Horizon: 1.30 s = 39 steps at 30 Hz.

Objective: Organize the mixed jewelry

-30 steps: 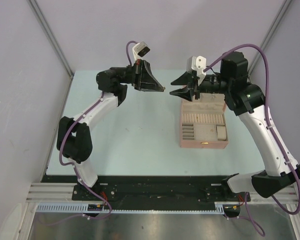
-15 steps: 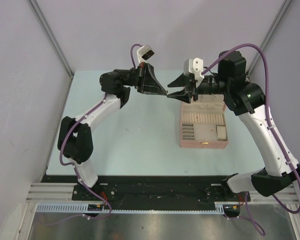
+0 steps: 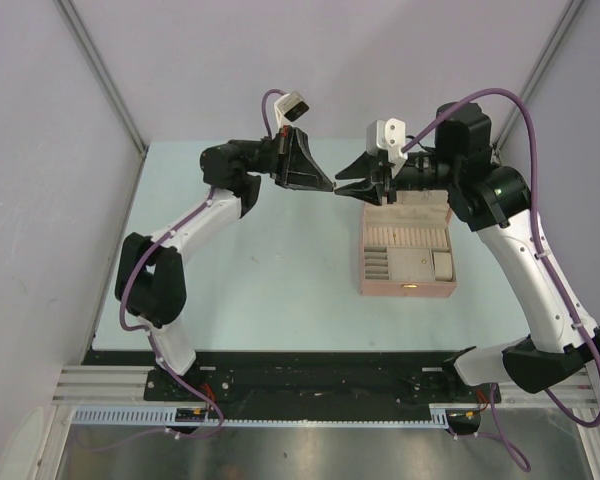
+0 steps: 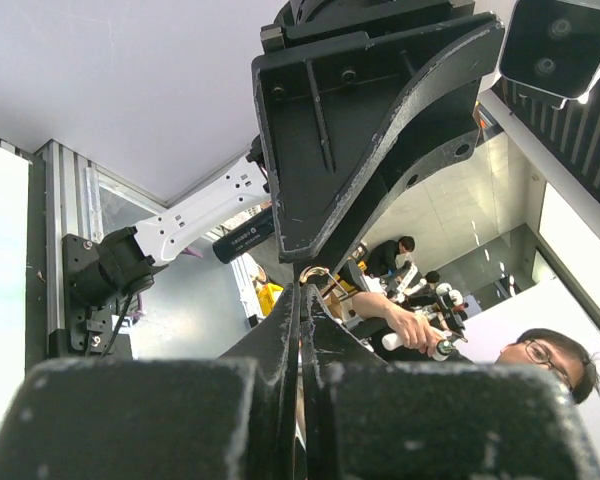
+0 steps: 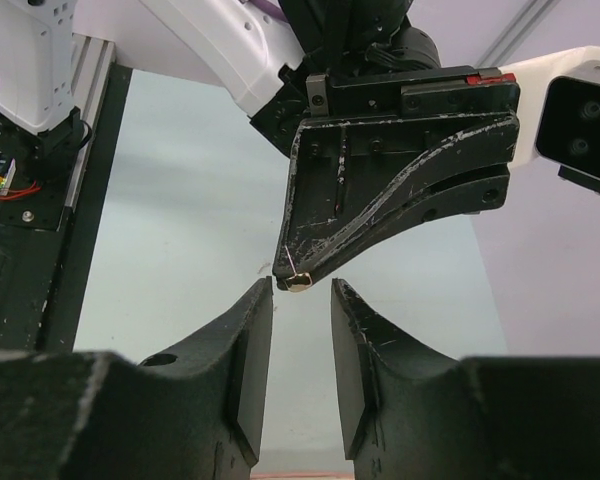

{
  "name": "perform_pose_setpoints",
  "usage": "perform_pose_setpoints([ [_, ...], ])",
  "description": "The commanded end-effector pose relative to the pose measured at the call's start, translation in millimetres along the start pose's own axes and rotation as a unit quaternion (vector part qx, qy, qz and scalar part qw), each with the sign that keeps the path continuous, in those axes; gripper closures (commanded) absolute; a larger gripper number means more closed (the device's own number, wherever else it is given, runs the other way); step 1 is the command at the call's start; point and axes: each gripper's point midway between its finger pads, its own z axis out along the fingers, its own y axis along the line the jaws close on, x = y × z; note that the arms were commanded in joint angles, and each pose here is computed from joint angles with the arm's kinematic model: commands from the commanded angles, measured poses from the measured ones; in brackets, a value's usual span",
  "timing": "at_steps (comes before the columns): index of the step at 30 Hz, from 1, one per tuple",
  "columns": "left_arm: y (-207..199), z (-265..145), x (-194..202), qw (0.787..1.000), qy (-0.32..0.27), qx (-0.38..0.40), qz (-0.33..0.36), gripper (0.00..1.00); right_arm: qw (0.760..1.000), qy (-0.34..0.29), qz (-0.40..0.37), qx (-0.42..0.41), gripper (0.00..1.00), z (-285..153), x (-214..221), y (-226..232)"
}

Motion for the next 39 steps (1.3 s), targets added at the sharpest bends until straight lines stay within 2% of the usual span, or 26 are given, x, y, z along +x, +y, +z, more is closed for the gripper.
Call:
perform_pose_setpoints([
  [1, -52.7, -2.7, 31.4, 0.996, 0.025, 0.056, 0.064, 1.0, 1.0, -0.016, -0.019, -0.004, 0.67, -4.4, -18.0, 3.1],
  [18, -51.0, -2.6, 32.5, 0.996, 0.027, 0.055, 0.061, 1.0, 1.0, -0.019, -0.018, -0.014, 0.69, -1.3, -18.9, 6.1],
  [39, -54.9, -2.3, 35.0, 0.996, 0.028, 0.056, 0.064, 1.0, 1.0, -0.012, -0.015, -0.015, 0.76, 1.2, -12.3, 6.2],
])
